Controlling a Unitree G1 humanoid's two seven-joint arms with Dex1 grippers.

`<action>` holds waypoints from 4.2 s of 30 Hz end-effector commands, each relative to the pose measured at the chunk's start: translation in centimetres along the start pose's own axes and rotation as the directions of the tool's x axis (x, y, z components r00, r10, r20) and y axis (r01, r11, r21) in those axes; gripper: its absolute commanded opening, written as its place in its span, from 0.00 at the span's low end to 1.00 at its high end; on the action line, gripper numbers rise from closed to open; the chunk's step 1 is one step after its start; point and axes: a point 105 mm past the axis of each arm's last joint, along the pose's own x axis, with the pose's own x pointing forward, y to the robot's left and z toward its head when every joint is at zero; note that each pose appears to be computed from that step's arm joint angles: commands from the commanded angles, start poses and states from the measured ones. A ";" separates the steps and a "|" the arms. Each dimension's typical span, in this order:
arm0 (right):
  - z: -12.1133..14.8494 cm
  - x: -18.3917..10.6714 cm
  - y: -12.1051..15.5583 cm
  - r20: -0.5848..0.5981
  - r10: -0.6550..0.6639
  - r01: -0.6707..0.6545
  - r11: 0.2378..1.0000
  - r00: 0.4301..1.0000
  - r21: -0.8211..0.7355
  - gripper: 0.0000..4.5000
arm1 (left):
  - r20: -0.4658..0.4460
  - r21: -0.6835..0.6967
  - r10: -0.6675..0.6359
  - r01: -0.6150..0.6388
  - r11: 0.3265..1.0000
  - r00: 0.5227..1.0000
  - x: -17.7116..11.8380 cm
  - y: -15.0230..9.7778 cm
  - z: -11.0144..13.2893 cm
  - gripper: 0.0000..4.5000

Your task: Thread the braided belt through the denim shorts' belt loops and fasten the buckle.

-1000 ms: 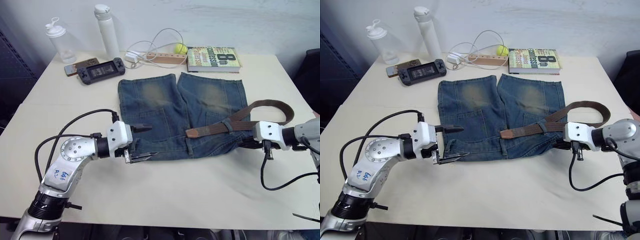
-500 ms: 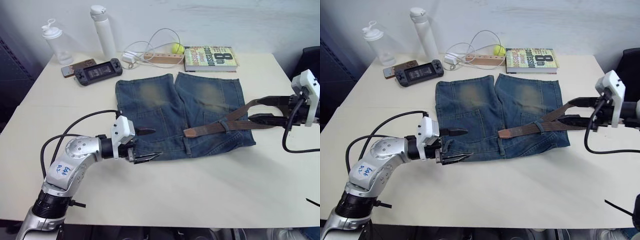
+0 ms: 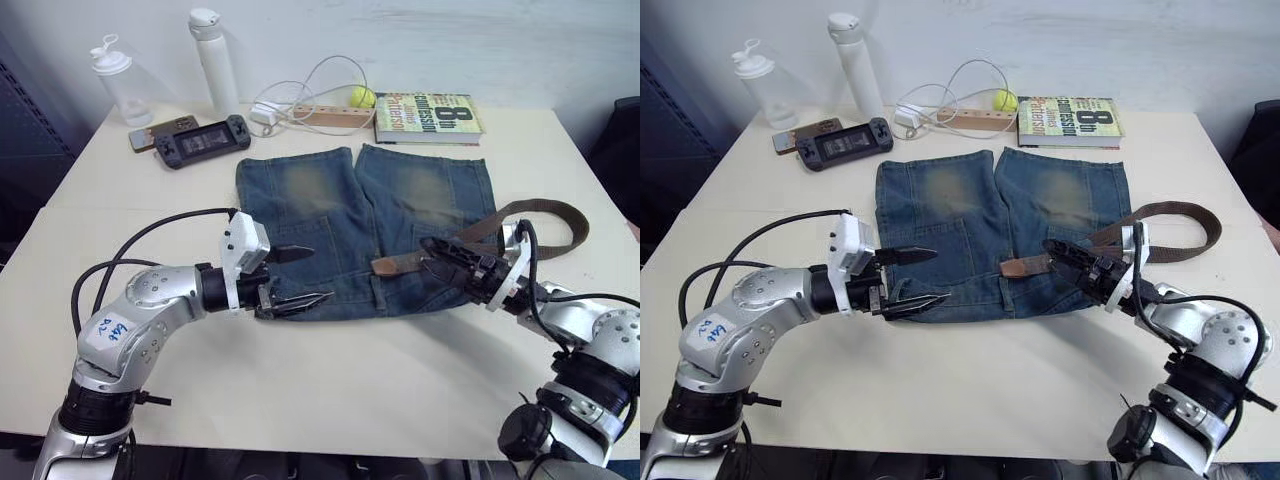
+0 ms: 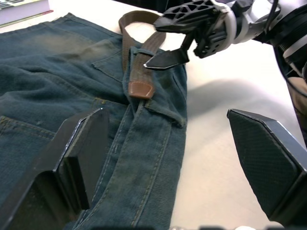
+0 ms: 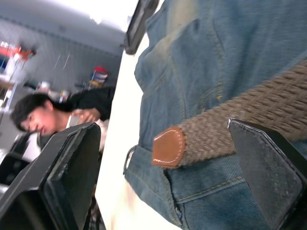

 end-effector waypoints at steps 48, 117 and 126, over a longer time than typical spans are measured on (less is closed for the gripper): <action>-0.3 1.3 0.0 0.064 0.023 -0.033 0.985 0.998 0.167 1.00 | -0.057 0.072 0.023 -0.019 0.997 0.998 -0.8 -0.2 -0.1 0.96; -4.1 2.8 -0.8 0.060 0.193 -0.191 0.981 0.979 -0.025 0.01 | -0.118 0.122 0.087 -0.072 0.990 0.989 -1.7 0.1 -1.5 0.96; -3.8 4.2 -2.1 0.076 0.095 -0.079 0.977 0.993 -0.197 0.01 | -0.117 0.124 0.092 -0.077 0.989 0.989 -1.6 -0.1 -1.6 0.96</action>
